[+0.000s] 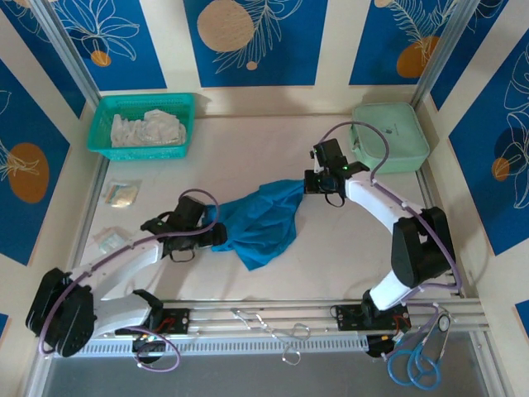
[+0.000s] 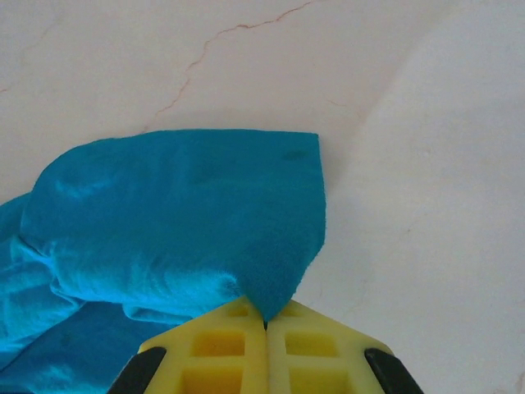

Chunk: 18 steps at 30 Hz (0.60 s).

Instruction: Fold and stack the t-shirts

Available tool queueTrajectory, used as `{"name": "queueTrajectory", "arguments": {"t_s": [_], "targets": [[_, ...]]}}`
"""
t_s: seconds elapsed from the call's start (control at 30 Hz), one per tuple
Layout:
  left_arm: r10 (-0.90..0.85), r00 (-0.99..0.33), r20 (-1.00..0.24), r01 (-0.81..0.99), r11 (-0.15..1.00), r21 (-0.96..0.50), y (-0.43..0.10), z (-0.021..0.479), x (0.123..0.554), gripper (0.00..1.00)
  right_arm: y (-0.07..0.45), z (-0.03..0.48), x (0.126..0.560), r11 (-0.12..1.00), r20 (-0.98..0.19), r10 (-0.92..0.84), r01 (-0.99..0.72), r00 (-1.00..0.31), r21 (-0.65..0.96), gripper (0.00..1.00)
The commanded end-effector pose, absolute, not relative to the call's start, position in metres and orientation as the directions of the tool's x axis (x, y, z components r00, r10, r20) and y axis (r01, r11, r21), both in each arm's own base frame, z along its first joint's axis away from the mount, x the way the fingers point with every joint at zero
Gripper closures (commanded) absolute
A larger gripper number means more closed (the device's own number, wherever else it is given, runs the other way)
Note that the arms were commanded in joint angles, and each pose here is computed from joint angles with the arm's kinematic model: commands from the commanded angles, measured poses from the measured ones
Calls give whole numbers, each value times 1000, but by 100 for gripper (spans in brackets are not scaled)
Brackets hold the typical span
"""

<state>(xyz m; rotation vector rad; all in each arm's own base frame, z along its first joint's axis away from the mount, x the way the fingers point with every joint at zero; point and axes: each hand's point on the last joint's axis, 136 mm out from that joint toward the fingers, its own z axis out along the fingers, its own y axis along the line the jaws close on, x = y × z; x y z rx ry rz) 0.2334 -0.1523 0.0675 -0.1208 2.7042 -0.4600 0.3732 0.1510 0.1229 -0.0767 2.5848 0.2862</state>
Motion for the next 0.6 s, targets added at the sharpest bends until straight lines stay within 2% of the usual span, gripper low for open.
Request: {"name": "queueTrajectory", "arguments": {"t_s": [0.0, 0.07, 0.33, 0.37, 0.57], "targets": [[-131, -898, -420, 58, 910, -410, -170, 69, 250, 12, 152, 138, 362, 972, -533, 25, -104, -846, 210, 100], [-135, -896, -423, 56, 911, -409, -169, 68, 252, 23, 149, 139, 358, 974, -533, 34, -93, -845, 208, 100], [-159, -850, -503, 59, 919, -390, -153, 105, 249, 96, 138, 141, 344, 977, -534, 74, -46, -842, 209, 100], [-160, -841, -516, 57, 924, -379, -149, 113, 247, 100, 137, 143, 342, 976, -537, 79, -43, -840, 211, 100], [-117, -821, -559, 64, 954, -293, -124, 168, 231, 100, 130, 151, 336, 978, -546, 90, -30, -833, 207, 100]]}}
